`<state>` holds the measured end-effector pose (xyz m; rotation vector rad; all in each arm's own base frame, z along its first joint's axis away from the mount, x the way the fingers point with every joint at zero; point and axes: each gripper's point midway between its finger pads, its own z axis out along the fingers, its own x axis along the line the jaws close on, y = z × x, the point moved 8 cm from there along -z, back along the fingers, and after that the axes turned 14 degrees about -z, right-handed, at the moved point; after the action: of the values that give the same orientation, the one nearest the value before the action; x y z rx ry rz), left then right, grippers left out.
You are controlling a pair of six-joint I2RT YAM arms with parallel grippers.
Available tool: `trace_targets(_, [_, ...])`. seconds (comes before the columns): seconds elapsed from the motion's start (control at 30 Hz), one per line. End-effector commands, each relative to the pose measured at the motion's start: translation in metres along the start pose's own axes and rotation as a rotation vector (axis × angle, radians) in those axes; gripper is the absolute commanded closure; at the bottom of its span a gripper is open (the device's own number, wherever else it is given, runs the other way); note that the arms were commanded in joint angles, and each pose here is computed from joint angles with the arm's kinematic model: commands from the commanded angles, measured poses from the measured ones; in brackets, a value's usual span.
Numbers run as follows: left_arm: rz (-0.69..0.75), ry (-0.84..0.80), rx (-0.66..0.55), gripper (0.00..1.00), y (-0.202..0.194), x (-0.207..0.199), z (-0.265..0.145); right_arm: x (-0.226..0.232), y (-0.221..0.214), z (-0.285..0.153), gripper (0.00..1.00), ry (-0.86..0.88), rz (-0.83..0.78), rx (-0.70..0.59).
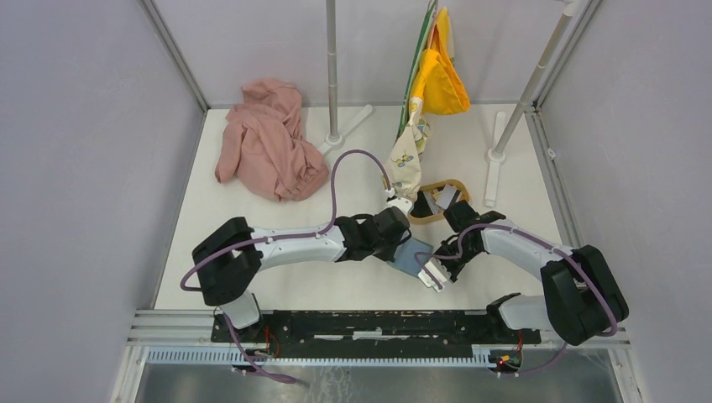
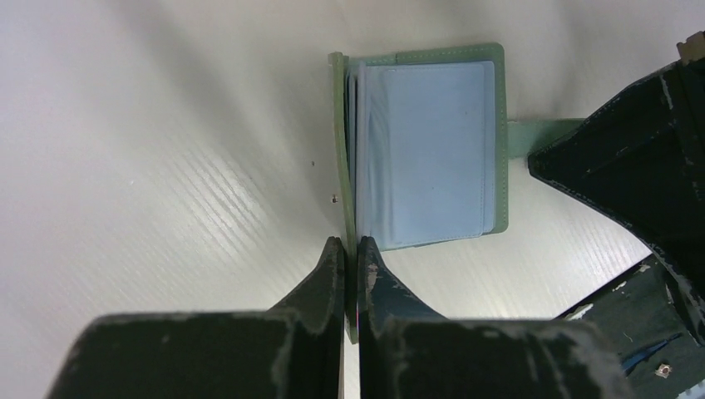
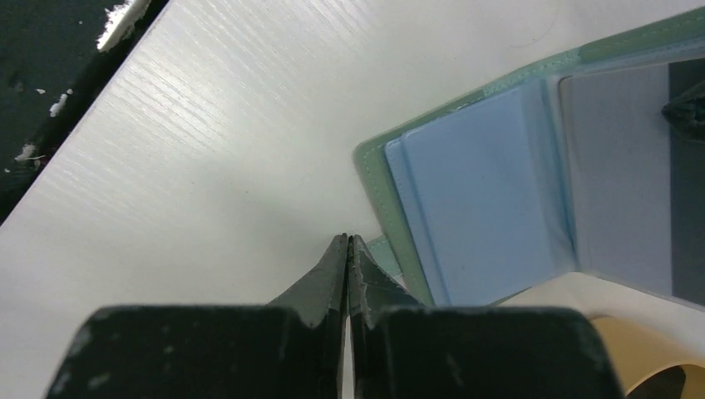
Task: Put the credit cards into the card holder
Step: Close the card holder at the center of the board.
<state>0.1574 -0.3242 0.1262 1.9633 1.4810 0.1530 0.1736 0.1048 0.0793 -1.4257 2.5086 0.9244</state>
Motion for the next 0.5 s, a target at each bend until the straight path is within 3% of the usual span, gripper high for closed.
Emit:
trace_targets(0.0, [0.025, -0.005, -0.058, 0.98, 0.011, 0.000, -0.015, -0.001, -0.003, 0.000, 0.95, -0.003, -0.018, 0.019])
trace_targets(0.23, [0.016, -0.186, -0.005, 0.96, 0.005, -0.019, -0.011, -0.013, -0.010, 0.008, 0.95, -0.139, 0.001, 0.115])
trace_targets(0.47, [-0.005, -0.303, 0.045, 0.75, -0.001, -0.036, 0.006, -0.014, -0.012, 0.012, 0.95, -0.131, 0.003, 0.133])
